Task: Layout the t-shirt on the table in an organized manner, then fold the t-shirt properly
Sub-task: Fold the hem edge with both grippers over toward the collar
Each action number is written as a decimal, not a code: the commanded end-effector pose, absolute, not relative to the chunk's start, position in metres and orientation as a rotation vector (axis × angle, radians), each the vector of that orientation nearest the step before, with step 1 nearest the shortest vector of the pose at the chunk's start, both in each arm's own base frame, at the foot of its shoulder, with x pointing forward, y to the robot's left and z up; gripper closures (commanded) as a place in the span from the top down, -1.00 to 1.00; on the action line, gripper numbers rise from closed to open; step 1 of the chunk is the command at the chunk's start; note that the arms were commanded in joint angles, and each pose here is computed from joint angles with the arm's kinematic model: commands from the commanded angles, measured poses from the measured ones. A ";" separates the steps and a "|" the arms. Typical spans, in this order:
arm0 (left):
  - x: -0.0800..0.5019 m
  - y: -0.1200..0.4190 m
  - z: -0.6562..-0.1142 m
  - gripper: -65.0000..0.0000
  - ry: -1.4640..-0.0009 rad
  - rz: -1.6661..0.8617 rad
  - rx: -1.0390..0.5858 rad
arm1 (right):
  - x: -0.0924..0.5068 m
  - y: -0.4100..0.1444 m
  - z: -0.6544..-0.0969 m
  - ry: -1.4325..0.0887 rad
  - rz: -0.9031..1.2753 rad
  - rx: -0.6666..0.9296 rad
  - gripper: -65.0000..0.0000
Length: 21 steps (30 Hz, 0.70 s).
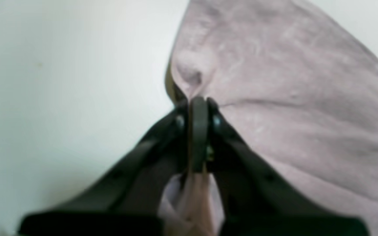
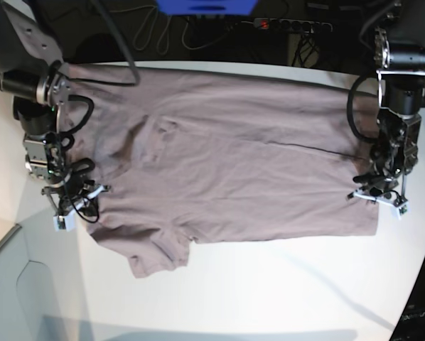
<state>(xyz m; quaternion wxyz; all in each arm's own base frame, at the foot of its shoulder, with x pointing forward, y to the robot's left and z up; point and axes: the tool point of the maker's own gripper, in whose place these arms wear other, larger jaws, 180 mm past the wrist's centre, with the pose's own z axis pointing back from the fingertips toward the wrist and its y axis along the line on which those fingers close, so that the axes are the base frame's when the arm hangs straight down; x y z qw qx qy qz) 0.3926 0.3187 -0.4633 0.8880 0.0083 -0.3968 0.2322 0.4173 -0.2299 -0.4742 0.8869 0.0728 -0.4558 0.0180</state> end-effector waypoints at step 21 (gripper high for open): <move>0.383 0.299 -0.398 -1.00 -1.056 0.417 -0.045 | 0.375 -0.250 -0.372 -1.330 0.074 0.031 -1.00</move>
